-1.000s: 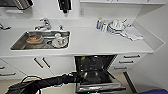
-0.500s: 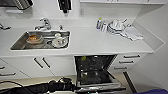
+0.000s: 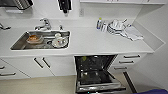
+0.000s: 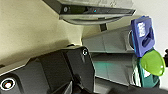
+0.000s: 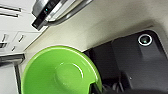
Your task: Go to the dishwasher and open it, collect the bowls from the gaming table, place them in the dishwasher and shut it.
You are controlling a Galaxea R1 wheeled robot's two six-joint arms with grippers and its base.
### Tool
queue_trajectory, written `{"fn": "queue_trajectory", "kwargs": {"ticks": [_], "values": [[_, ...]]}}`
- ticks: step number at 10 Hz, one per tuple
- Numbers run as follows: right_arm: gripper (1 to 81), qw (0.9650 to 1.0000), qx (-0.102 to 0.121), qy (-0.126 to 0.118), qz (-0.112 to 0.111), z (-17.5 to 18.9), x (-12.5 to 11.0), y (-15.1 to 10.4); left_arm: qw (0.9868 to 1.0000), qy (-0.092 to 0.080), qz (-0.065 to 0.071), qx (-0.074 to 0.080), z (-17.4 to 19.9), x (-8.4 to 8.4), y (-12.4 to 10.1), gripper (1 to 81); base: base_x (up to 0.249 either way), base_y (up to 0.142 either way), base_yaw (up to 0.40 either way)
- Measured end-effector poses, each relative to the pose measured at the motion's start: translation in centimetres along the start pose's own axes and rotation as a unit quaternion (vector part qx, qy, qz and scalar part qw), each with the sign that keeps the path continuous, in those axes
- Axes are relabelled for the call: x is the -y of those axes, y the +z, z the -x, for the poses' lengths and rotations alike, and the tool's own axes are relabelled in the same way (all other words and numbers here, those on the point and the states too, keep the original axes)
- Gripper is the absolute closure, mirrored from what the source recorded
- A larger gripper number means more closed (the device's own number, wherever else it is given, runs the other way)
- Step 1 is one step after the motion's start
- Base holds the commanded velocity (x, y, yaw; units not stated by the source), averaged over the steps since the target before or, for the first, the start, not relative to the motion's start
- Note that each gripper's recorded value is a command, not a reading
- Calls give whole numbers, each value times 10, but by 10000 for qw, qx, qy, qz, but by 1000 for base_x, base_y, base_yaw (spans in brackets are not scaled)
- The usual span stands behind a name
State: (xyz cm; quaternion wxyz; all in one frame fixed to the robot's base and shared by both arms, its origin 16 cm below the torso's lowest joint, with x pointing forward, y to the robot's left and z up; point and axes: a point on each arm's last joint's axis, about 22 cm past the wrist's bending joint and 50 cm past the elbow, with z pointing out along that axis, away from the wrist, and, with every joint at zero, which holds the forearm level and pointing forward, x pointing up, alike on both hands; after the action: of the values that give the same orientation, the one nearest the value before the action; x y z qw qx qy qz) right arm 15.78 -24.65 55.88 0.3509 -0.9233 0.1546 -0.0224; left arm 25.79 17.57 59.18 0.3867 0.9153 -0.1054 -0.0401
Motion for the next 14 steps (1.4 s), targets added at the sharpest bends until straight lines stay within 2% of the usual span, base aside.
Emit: {"fn": "queue_trajectory", "kwargs": {"ticks": [2,4,5,6,7,8,9,10,11,12,13,14], "values": [[811,9992,-282,-196,-212,-68,32,-4,9991,-343,-80,217,70,16,14,10,0,0,0],[811,9981,-411,-271,-377,-116,64,-1,9965,-657,-301,422,147,39,20,10,0,0,0],[811,9972,-497,-290,-470,-145,84,2,9953,-753,-334,509,180,41,23,10,0,0,0],[811,9961,-592,-254,-609,-171,106,8,9946,-830,-346,514,205,41,26,10,0,0,0],[811,9952,-645,-171,-714,-186,121,19,9937,-897,-441,504,228,48,28,10,0,0,0],[811,9950,-651,-62,-759,-192,129,30,9922,-948,-614,536,251,63,25,10,0,0,0],[811,9952,-697,45,-683,-204,126,35,9910,-959,-759,538,274,74,22,10,0,0,0],[811,9945,-865,54,-585,-231,122,34,9911,-979,-700,566,296,64,32,10,0,0,0],[811,9929,-1035,9,-589,-257,129,33,9910,-1042,-577,607,315,46,53,10,0,0,0],[811,9908,-1171,18,-679,-280,144,36,9914,-1044,-518,588,320,35,74,10,0,0,0],[811,9899,-1214,60,-734,-289,153,40,9920,-1027,-528,508,320,34,88,10,0,0,0],[811,9890,-1273,139,-737,-300,156,39,9916,-1050,-522,543,332,27,97,10,0,0,0]]}}
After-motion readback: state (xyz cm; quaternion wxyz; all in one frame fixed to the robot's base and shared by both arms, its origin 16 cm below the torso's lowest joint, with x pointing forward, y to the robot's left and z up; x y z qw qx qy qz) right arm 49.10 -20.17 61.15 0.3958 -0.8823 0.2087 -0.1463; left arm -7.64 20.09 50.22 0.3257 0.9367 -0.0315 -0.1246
